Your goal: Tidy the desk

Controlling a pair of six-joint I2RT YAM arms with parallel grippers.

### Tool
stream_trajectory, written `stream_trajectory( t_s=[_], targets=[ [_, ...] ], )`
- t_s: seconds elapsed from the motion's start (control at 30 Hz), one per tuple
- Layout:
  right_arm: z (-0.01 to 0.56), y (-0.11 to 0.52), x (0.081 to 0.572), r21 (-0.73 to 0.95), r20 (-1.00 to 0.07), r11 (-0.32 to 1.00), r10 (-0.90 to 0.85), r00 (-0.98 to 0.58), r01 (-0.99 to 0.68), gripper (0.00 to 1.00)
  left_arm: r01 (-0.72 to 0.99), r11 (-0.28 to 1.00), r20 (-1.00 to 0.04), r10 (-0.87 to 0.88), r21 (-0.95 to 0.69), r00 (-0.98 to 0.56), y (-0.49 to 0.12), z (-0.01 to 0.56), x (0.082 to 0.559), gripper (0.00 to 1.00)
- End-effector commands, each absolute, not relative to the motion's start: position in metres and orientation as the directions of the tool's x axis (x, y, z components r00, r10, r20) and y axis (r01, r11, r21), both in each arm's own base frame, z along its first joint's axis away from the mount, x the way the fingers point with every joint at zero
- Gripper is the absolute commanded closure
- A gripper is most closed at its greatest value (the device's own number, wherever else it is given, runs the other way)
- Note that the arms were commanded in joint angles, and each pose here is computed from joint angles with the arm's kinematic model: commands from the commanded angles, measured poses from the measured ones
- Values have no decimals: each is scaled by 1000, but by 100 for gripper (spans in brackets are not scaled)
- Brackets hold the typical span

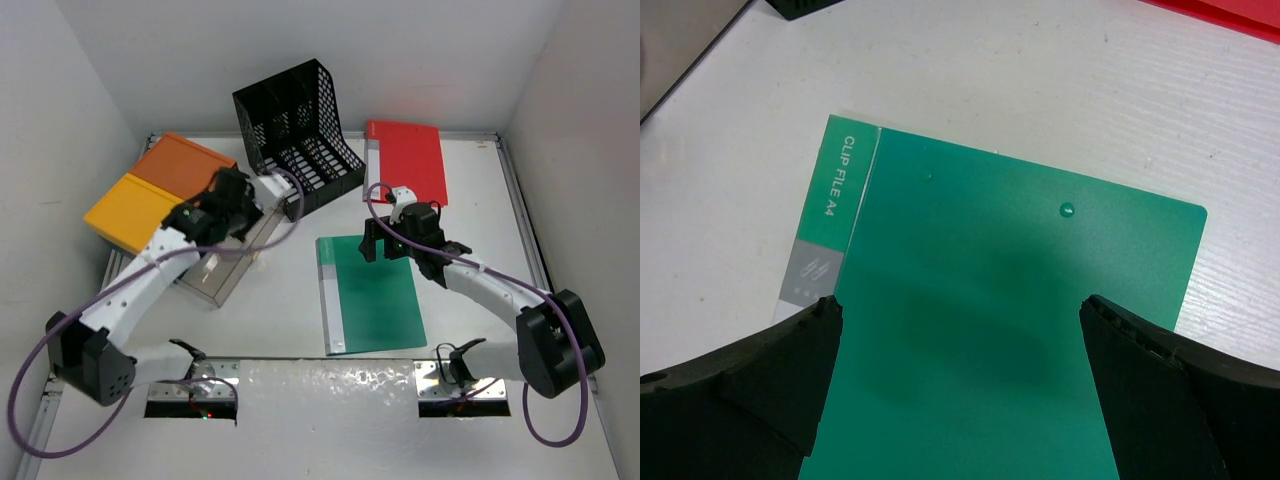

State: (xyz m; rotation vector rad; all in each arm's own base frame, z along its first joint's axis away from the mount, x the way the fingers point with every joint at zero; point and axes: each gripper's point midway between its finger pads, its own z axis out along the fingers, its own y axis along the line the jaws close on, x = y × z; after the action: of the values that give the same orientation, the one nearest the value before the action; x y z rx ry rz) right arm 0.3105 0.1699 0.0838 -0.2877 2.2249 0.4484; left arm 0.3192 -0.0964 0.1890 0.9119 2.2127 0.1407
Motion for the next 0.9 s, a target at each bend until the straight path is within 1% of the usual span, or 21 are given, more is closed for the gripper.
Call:
stream_trajectory(
  t_s=[0.0, 0.07, 0.1, 0.13, 0.23, 0.3, 0.33, 0.37, 0.4, 0.43, 0.53, 0.57, 0.6, 0.63, 0.7, 0.87],
  targets=[
    [93, 172, 317, 222, -799, 910, -35, -600, -350, 1, 826, 511, -418, 822, 237, -388, -135, 125, 243, 85],
    [93, 173, 318, 225, -799, 910, -33, -601, -350, 1, 864, 453, -369, 859, 221, -356, -142, 103, 226, 91],
    [94, 173, 318, 227, -798, 908, -34, -601, -352, 1, 869, 449, -337, 867, 209, -367, -136, 89, 219, 99],
    [93, 173, 319, 228, -797, 908, -32, -603, -350, 1, 859, 456, -323, 869, 230, -375, -134, 83, 223, 100],
    [93, 174, 319, 231, -795, 908, -31, -606, -349, 1, 846, 463, -260, 879, 266, -400, -122, 65, 227, 100],
    [92, 174, 318, 233, -793, 909, -29, -609, -347, 1, 831, 479, -244, 874, 283, -420, -119, 57, 231, 100],
    [90, 173, 318, 232, -791, 910, -29, -612, -343, 1, 821, 484, -200, 875, 303, -442, -111, 47, 231, 100],
    [91, 173, 318, 230, -792, 910, -31, -610, -345, 1, 809, 488, -192, 873, 329, -449, -108, 46, 238, 100],
    [90, 172, 318, 231, -790, 911, -30, -612, -342, 1, 777, 499, -171, 865, 384, -471, -98, 41, 245, 100],
    [89, 173, 317, 231, -789, 911, -31, -614, -343, 1, 768, 502, -132, 860, 399, -493, -90, 32, 247, 100],
    [89, 172, 316, 224, -789, 911, -39, -613, -346, 1, 685, 557, -76, 799, 469, -597, -56, 19, 265, 100],
    [90, 171, 317, 222, -791, 913, -37, -610, -343, 1, 662, 555, -59, 787, 503, -615, -45, 16, 268, 100],
    [89, 171, 316, 219, -791, 913, -39, -610, -343, 1, 643, 554, -57, 779, 529, -625, -40, 13, 275, 100],
    [89, 171, 316, 218, -792, 913, -40, -609, -344, 1, 630, 576, -61, 761, 521, -645, -34, 11, 277, 100],
    [90, 170, 317, 216, -793, 914, -41, -608, -343, 1, 619, 604, -82, 746, 502, -661, -34, 8, 279, 100],
    [88, 169, 316, 211, -792, 915, -46, -609, -344, 1, 577, 633, -142, 728, 516, -671, -36, 18, 286, 100]
  ],
)
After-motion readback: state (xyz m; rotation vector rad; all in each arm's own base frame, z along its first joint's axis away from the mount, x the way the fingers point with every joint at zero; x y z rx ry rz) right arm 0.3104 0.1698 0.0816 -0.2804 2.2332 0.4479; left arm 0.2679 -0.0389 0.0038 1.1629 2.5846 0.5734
